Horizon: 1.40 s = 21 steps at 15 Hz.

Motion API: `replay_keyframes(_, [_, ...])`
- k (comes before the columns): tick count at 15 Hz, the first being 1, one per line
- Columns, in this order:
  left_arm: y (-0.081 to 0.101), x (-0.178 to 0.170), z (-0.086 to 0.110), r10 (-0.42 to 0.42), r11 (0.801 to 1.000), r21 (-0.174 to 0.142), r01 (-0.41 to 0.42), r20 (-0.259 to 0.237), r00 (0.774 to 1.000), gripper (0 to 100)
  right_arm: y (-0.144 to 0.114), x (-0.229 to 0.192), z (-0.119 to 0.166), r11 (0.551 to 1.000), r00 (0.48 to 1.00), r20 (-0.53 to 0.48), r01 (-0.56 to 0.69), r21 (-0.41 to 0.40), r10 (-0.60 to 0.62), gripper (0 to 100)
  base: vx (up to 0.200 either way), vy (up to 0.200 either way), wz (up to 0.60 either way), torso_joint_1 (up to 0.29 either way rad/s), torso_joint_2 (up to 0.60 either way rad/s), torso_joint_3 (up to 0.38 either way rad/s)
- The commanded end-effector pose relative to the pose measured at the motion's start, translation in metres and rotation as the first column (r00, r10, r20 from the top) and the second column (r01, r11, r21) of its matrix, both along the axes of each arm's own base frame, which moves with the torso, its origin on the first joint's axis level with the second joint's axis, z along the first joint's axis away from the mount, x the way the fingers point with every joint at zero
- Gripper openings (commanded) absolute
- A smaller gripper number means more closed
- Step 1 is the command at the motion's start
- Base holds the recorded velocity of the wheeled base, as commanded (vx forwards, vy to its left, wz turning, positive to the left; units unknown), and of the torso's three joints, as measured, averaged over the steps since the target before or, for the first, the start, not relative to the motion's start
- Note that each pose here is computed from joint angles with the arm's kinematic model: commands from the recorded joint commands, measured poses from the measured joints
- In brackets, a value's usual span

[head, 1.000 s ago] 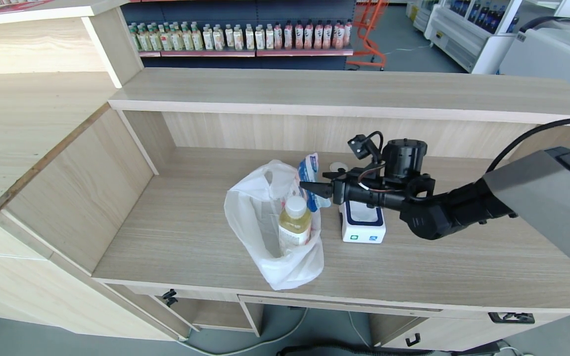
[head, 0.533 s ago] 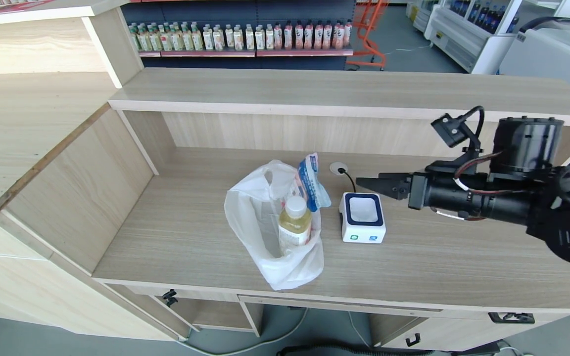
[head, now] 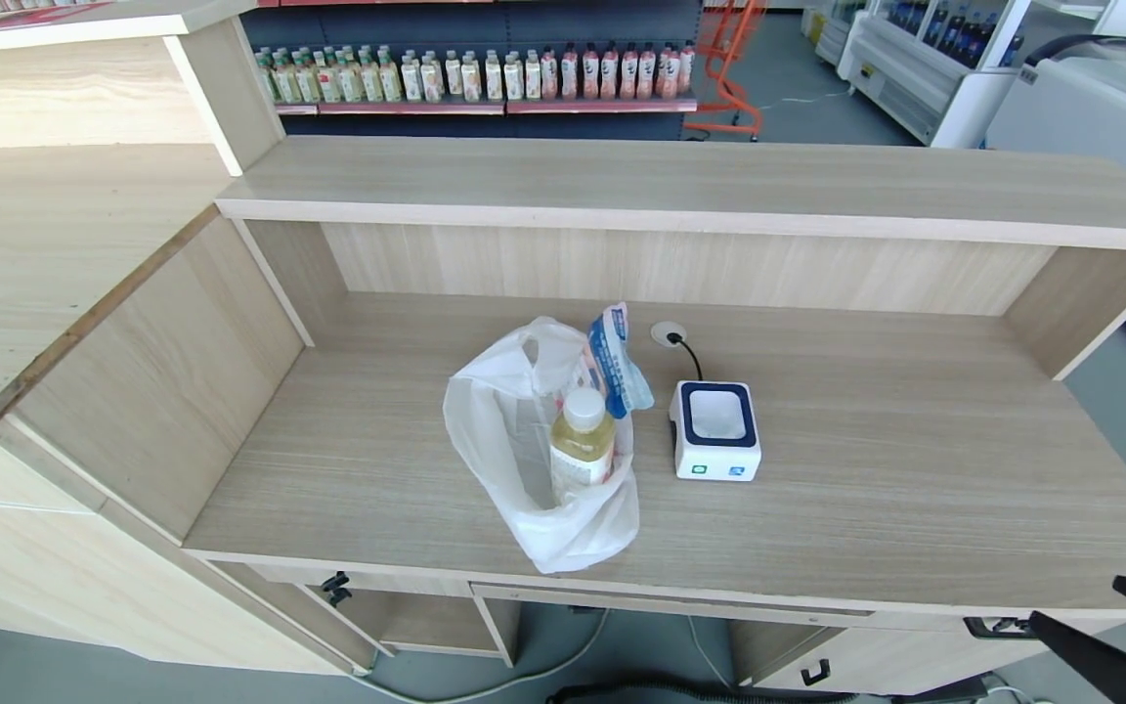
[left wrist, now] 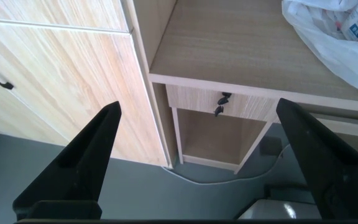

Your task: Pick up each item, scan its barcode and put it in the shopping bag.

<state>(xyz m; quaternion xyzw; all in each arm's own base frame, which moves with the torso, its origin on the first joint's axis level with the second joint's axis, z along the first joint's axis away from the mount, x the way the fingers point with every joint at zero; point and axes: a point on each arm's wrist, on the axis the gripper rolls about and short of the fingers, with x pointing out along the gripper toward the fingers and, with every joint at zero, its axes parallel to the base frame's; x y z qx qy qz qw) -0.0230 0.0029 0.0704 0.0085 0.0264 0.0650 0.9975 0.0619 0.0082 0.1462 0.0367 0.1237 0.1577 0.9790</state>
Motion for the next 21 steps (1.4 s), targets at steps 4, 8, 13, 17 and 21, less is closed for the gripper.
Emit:
replay_keyframes(4, [0.0, 0.0, 0.0, 0.0, 1.0, 0.0, 0.0, 0.0, 1.0, 100, -0.005, -0.082, -0.06, 0.992, 0.945, 0.305, 0.125, -0.016, -0.114, 100, 0.0, 0.0, 0.0, 0.0, 0.0, 0.0])
replay_keyframes(8, [0.0, 0.0, 0.0, 0.0, 1.0, -0.001, 0.0, 0.0, 1.0, 100, -0.004, -0.085, -0.061, 0.987, 0.931, 0.333, 0.159, 0.006, -0.152, 100, 0.0, 0.0, 0.0, 0.0, 0.0, 0.0])
replay_keyframes(13, [0.0, 0.0, 0.0, 0.0, 1.0, -0.001, 0.0, 0.0, 1.0, 100, -0.004, -0.085, -0.061, 0.987, 0.933, 0.323, 0.152, 0.042, -0.158, 0, 0.0, 0.0, 0.0, 0.0, 0.0, 0.0])
replay_keyframes(17, [0.0, 0.0, 0.0, 0.0, 1.0, -0.001, 0.0, 0.0, 1.0, 100, -0.004, -0.085, -0.061, 0.987, 0.933, 0.321, 0.154, 0.053, -0.163, 0, 0.0, 0.0, 0.0, 0.0, 0.0, 0.0])
replay_keyframes(21, [0.0, 0.0, 0.0, 0.002, 1.0, -0.006, -0.002, 0.001, 1.0, 100, -0.004, -0.085, -0.061, 0.987, 0.933, 0.321, 0.154, 0.053, -0.163, 0, 0.0, 0.0, 0.0, 0.0, 0.0, 0.0])
